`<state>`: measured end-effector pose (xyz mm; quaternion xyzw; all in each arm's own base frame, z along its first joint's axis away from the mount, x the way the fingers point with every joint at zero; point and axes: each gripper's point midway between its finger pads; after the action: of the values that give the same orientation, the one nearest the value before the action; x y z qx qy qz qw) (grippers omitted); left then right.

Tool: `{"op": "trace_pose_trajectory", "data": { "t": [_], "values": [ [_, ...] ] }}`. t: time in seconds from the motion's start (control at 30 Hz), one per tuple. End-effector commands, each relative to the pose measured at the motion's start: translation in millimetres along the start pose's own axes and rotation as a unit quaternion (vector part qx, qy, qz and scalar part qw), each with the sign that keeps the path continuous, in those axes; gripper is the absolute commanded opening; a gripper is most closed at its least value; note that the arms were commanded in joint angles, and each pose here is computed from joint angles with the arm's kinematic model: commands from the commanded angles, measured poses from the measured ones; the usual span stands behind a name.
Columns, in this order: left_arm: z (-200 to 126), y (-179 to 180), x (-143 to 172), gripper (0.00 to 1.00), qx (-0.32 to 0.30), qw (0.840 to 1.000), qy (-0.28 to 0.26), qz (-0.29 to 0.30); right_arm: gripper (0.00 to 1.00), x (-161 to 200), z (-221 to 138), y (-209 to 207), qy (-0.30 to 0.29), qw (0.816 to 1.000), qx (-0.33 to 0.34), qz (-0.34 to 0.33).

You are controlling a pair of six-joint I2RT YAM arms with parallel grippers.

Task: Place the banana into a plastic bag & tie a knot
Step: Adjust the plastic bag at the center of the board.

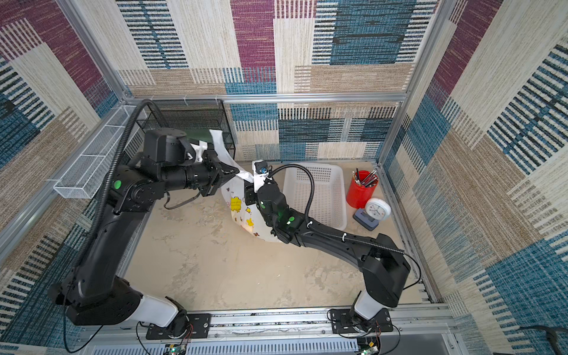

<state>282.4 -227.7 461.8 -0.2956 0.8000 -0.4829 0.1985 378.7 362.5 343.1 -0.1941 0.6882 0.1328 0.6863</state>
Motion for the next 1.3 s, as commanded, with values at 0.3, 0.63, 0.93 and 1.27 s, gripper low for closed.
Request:
{"op": "trace_pose_trajectory", "data": {
  "t": [0.3, 0.63, 0.93, 1.27],
  "values": [
    [-48, -14, -22, 0.0, 0.044, 0.994, -0.098, 0.03, 0.23, -43, 18, 73, -0.081, 0.957, -0.272, -0.057],
    [-38, -12, -24, 0.0, 0.037, 0.994, -0.097, 0.035, 0.0, 5, -29, 111, -0.022, 0.845, -0.515, -0.141],
    [5, 18, -21, 0.0, -0.013, 0.998, -0.062, 0.023, 0.04, 58, -45, 84, 0.038, 0.836, -0.534, -0.121],
    [16, 99, -50, 0.0, -0.069, 0.995, -0.064, -0.036, 0.57, 86, -50, 58, 0.078, 0.877, -0.462, -0.109]
  ]
}}
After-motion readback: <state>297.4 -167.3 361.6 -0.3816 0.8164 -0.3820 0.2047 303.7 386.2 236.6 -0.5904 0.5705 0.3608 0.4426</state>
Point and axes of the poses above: each gripper's point midway between its finger pads, its own z axis out along the fingers, its own y axis along the line the jaws close on, x = y × z, and after that the axes turned 13 degrees about -z, right-handed
